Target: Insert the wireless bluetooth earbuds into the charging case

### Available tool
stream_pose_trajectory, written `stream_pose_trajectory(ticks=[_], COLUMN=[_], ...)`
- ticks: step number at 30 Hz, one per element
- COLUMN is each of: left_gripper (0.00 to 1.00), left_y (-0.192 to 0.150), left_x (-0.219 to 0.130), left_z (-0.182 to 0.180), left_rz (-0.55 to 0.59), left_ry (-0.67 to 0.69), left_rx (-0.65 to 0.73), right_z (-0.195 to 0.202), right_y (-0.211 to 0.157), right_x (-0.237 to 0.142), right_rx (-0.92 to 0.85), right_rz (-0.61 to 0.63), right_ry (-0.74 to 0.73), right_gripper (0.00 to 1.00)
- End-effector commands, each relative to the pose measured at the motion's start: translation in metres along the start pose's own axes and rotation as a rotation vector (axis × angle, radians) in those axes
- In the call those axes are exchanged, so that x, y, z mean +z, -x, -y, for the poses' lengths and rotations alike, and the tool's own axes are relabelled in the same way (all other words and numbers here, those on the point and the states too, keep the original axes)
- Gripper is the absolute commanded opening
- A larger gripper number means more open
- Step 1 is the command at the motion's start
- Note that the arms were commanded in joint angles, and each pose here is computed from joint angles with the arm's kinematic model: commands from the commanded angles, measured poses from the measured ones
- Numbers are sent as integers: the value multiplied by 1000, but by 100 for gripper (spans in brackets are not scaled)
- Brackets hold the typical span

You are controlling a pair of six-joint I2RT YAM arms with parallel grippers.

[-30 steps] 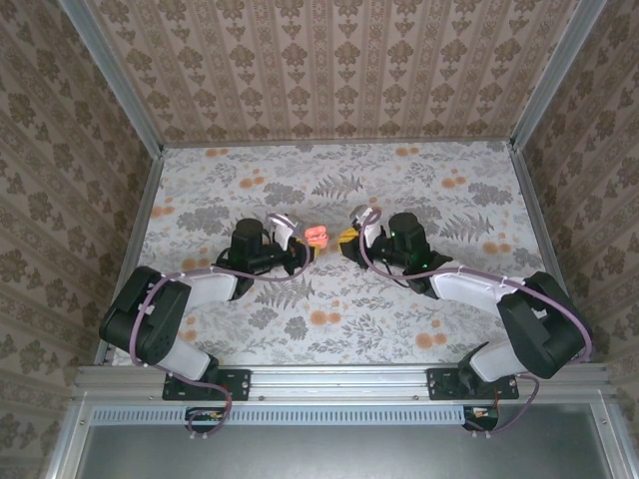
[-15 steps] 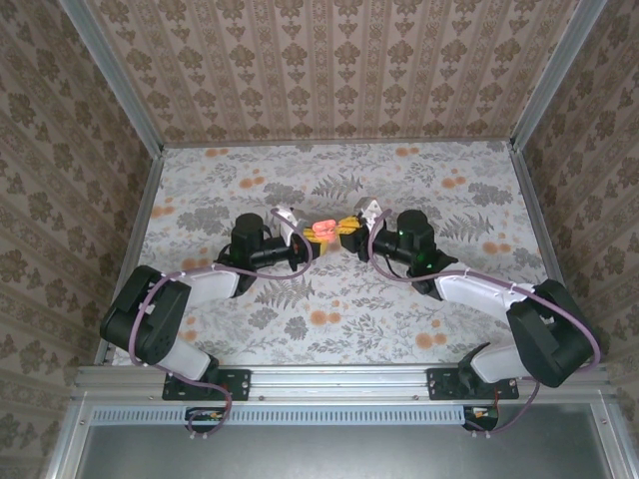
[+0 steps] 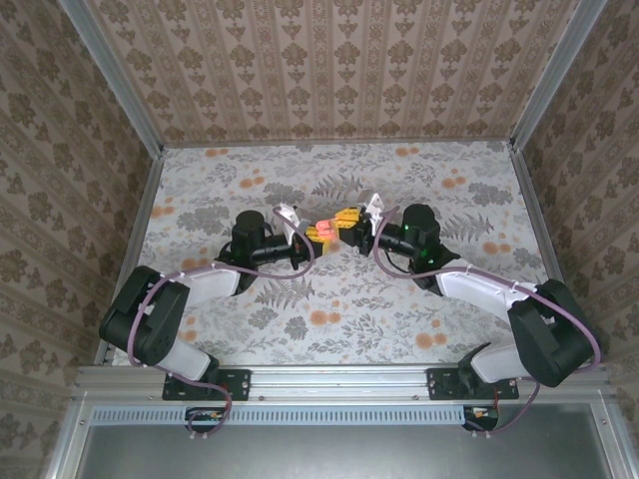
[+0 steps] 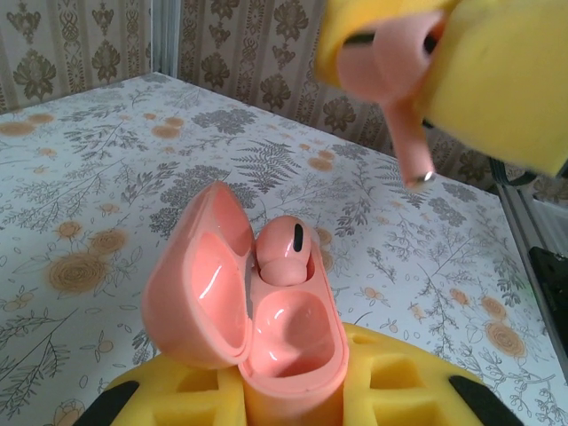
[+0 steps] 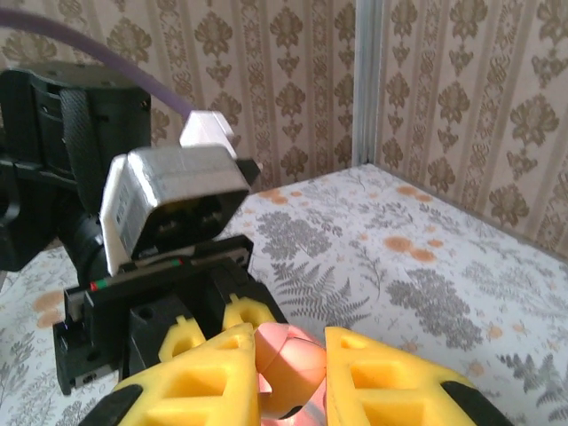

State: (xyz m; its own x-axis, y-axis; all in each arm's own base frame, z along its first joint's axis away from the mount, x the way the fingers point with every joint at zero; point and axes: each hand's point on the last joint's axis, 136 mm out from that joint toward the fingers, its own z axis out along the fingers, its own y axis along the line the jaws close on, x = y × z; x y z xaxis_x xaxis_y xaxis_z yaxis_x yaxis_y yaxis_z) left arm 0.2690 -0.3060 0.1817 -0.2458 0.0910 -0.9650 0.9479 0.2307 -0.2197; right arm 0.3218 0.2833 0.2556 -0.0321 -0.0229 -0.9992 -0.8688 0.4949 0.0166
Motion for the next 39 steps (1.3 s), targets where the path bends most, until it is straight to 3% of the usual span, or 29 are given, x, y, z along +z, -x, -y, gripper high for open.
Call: stream_pose_trajectory(ticks=[1, 15, 28, 39], left_gripper=[18, 18, 18, 18], left_y=[22, 36, 41, 47], left_x=[0, 0, 0, -2], left_z=[12, 19, 24, 25], left_rz=[37, 60, 65, 65], left_ry=[-46, -74, -94, -82], left_rx=[62, 65, 68, 91], right_z=[-5, -9, -21, -22], right_y=[15, -12, -15, -28], right_x=[4, 16, 19, 11], right_rx=[-52, -169, -280, -346], right_rz=[14, -153, -194, -313], right_ry=[52, 84, 145, 150], right_gripper=[20, 19, 19, 19])
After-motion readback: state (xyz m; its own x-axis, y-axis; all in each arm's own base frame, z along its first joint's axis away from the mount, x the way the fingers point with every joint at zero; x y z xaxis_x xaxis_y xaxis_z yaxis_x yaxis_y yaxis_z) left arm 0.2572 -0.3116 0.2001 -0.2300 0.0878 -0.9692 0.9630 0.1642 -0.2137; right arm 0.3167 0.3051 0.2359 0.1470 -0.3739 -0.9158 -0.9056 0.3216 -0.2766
